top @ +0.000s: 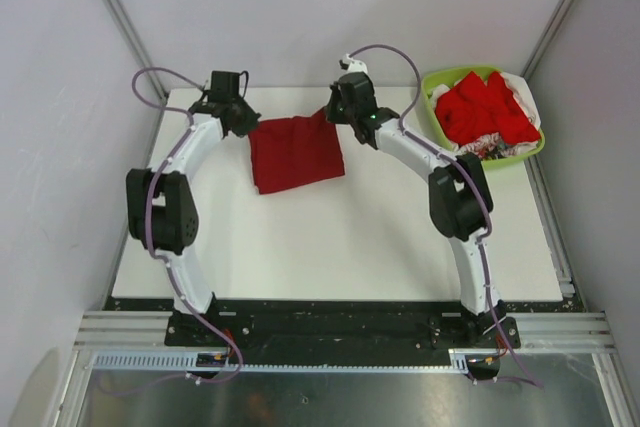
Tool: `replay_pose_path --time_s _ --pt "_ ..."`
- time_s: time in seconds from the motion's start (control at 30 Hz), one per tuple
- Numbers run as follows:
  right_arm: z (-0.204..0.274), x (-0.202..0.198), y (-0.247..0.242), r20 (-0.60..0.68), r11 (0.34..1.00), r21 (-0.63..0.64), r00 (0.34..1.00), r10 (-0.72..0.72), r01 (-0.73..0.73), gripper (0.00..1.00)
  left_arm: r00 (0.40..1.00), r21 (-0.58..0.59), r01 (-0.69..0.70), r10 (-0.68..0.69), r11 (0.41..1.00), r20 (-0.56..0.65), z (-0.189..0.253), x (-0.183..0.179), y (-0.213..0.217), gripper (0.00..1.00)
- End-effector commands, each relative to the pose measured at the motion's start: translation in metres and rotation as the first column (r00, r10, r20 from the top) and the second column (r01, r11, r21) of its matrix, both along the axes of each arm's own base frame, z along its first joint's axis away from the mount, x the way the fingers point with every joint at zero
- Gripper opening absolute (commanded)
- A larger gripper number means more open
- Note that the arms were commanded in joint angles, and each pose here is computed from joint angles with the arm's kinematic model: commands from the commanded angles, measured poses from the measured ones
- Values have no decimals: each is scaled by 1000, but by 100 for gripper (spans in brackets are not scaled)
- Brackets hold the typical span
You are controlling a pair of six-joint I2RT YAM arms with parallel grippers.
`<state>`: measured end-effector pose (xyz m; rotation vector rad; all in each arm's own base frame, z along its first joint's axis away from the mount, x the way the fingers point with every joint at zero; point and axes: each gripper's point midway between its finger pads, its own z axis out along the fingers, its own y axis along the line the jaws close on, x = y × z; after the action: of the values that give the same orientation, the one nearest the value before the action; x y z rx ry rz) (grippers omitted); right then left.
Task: Fold and stack the t-shirts
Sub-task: Fold the long partially folded tshirt into a neat square
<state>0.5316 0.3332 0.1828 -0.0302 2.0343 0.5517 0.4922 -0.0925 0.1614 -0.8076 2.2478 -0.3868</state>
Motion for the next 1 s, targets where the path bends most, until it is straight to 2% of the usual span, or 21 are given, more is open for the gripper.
replay_pose_path --time_s 0.0,0.27,0.7,0.77,0.9,0.97 --pt "3 39 9 88 1000 11 996 5 -6 0 998 -11 8 -7 1000 67 4 39 5 0" --pt "-32 83 12 89 998 68 996 -4 -2 0 998 -21 -42 43 999 47 -39 74 23 0" --pt "-48 110 9 100 995 96 995 -25 15 1 994 -38 -101 102 994 39 -61 79 48 0" --pt "-49 111 9 101 995 96 995 -25 15 11 994 -39 -103 104 994 37 -62 78 50 0" --pt "-44 113 8 110 996 87 994 -25 16 51 994 -38 -98 99 994 39 -66 79 55 2" --pt "-38 115 6 110 997 71 994 -28 20 65 994 -35 -95 97 995 41 -67 81 60 8"
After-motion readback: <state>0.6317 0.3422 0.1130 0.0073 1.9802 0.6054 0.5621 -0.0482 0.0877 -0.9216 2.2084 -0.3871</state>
